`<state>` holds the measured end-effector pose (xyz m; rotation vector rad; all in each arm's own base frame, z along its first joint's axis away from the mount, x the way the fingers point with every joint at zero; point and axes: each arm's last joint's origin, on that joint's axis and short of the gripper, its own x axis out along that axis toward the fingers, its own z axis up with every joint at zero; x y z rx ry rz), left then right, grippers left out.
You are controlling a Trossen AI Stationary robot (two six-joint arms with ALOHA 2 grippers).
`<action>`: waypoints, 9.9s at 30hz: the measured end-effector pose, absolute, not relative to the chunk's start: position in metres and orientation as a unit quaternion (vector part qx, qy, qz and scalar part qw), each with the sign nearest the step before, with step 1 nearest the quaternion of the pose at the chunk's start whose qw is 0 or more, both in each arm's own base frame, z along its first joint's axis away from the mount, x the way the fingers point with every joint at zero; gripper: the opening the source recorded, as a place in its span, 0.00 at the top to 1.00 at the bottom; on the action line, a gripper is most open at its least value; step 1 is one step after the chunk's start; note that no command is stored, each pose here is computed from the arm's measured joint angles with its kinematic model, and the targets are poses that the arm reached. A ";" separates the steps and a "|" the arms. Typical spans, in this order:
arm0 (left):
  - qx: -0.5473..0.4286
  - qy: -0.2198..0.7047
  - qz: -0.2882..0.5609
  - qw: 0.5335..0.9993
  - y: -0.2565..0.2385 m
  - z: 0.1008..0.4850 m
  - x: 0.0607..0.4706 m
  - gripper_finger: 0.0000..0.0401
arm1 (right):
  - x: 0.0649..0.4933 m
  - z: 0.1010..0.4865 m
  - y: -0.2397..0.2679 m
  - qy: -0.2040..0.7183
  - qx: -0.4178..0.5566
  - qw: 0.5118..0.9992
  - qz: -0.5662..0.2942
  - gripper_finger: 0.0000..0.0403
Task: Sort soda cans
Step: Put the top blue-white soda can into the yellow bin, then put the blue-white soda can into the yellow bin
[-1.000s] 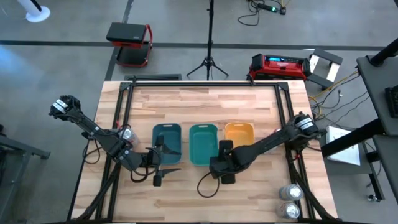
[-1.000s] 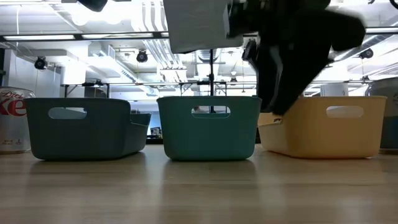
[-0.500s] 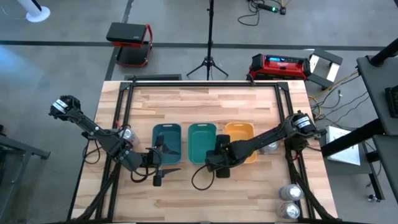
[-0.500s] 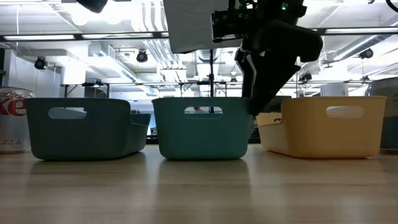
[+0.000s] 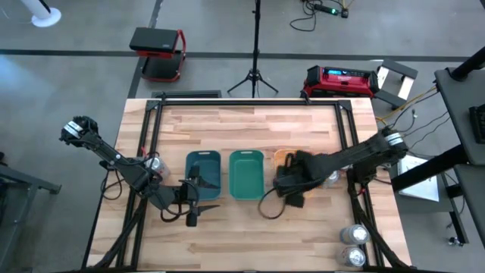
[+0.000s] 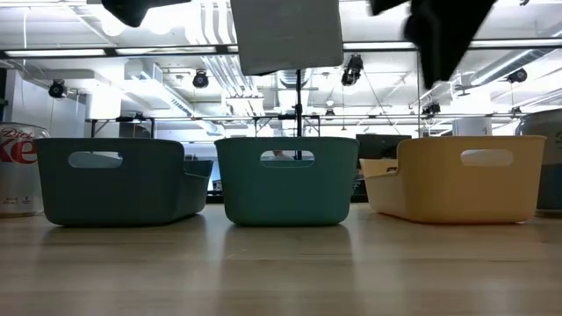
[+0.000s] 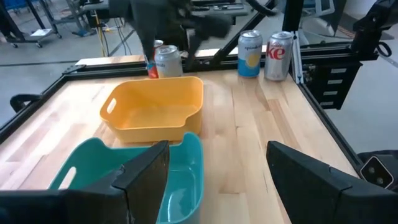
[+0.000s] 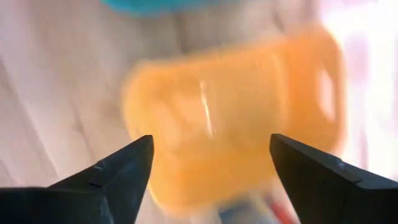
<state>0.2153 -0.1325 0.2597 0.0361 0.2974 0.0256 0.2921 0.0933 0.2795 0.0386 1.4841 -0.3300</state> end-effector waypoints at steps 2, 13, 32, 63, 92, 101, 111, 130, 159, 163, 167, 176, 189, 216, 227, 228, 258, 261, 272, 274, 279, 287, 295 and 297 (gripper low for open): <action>0.018 0.148 0.013 0.989 -0.132 0.259 0.215 0.37 | 0.275 0.290 0.094 0.670 0.006 0.722 -0.171 0.14; -0.007 0.144 0.018 0.989 -0.132 0.254 0.214 0.37 | 0.224 0.290 0.095 0.677 -0.057 0.719 -0.146 0.05; -0.012 0.136 0.120 0.983 -0.119 0.232 0.245 0.37 | 0.182 0.236 0.079 0.769 -0.091 0.624 -0.099 0.05; -0.031 0.212 -0.033 0.976 -0.107 0.215 0.315 0.37 | 0.183 0.212 0.067 0.784 -0.106 0.610 -0.056 0.21; -0.029 0.224 -0.056 0.973 -0.104 0.203 0.322 0.37 | 0.191 0.225 0.075 0.780 -0.023 0.624 -0.038 0.22; -0.030 0.225 -0.059 0.972 -0.106 0.203 0.321 0.37 | 0.193 0.218 0.090 0.792 0.001 0.609 -0.042 0.18; -0.029 0.225 -0.059 0.972 -0.106 0.203 0.321 0.37 | 0.194 0.215 0.092 0.798 -0.004 0.600 -0.055 0.09; -0.022 0.238 -0.067 0.969 -0.112 0.200 0.317 0.37 | 0.191 0.205 0.090 0.805 0.006 0.592 -0.044 0.08; -0.023 0.264 -0.067 0.962 -0.114 0.198 0.311 0.37 | 0.197 0.228 0.085 0.811 0.022 0.582 -0.046 0.25; -0.032 0.279 -0.062 0.958 -0.113 0.198 0.309 0.37 | 0.199 0.255 0.081 0.814 0.015 0.578 -0.056 0.25; -0.032 0.282 -0.061 0.957 -0.113 0.197 0.308 0.37 | 0.211 0.290 0.078 0.756 0.024 0.652 -0.053 0.25; -0.032 0.282 -0.061 0.957 -0.113 0.198 0.308 0.37 | 0.228 0.349 0.065 0.656 -0.011 0.750 -0.085 0.25; -0.033 0.280 -0.060 0.958 -0.112 0.199 0.308 0.37 | 0.270 0.312 0.070 0.680 -0.046 0.729 -0.067 0.25; -0.032 0.300 -0.056 0.952 -0.112 0.196 0.305 0.37 | 0.306 0.250 0.070 0.791 -0.057 0.609 0.018 0.24; -0.035 0.292 -0.057 0.954 -0.112 0.198 0.307 0.37 | 0.318 0.249 0.012 0.775 -0.037 0.631 -0.010 0.24; -0.035 0.292 -0.057 0.954 -0.112 0.198 0.306 0.37 | 0.318 0.248 0.006 0.776 -0.032 0.630 -0.013 0.24; -0.015 0.282 -0.064 0.957 -0.113 0.200 0.308 0.37 | 0.314 0.209 -0.029 0.767 0.021 0.641 -0.011 0.22; -0.015 0.282 -0.064 0.957 -0.113 0.200 0.308 0.37 | 0.314 0.209 -0.029 0.767 0.020 0.641 -0.012 0.22; -0.015 0.282 -0.064 0.957 -0.113 0.200 0.308 0.37 | 0.314 0.212 -0.030 0.769 0.015 0.637 -0.040 0.09; -0.015 0.283 -0.064 0.957 -0.113 0.201 0.308 0.37 | 0.315 0.216 -0.029 0.767 0.017 0.640 -0.041 0.09; -0.016 0.291 -0.062 0.955 -0.111 0.206 0.302 0.37 | 0.319 0.231 -0.028 0.760 0.019 0.648 -0.044 0.09; -0.017 0.286 -0.050 0.957 -0.106 0.223 0.291 0.37 | 0.325 0.264 -0.028 0.748 0.024 0.660 -0.060 0.09; -0.023 0.283 -0.031 0.958 -0.105 0.227 0.283 0.37 | 0.317 0.308 -0.013 0.709 0.034 0.701 -0.074 0.09; -0.026 0.284 -0.030 0.958 -0.107 0.227 0.283 0.37 | 0.312 0.320 -0.006 0.693 0.045 0.715 -0.084 0.09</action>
